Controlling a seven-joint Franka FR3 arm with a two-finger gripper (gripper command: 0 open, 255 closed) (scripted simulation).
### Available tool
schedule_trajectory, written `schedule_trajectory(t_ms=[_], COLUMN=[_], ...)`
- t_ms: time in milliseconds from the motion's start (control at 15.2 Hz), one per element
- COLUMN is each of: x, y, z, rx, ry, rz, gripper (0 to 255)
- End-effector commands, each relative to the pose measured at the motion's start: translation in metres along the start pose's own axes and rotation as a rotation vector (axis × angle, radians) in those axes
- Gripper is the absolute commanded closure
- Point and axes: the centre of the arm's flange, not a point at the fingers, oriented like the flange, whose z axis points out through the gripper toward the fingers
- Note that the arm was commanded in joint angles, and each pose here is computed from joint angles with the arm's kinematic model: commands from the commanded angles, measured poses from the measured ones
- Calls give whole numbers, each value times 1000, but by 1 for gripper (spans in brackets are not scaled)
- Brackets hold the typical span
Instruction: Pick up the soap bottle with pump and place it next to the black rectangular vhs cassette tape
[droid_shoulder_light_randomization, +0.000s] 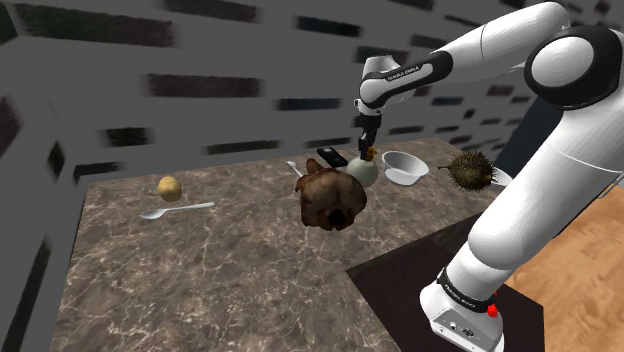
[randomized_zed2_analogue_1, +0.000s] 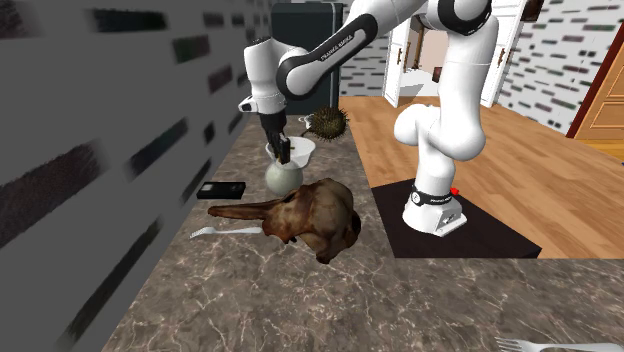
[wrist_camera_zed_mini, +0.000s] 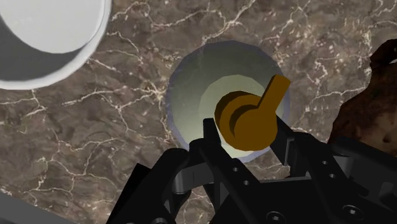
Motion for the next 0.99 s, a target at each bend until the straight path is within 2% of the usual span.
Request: schedule_trajectory(t_ms=[0, 264, 330, 660, 924], x=[0, 0, 0, 0, 0], y=[0, 0, 0, 0, 0], z=[1, 1, 1, 1, -49], rx=[0, 0, 0, 0, 0], ry=[1, 1, 1, 1, 1], rz=[0, 0, 0, 0, 0], gripper=[255, 255, 0, 0, 0])
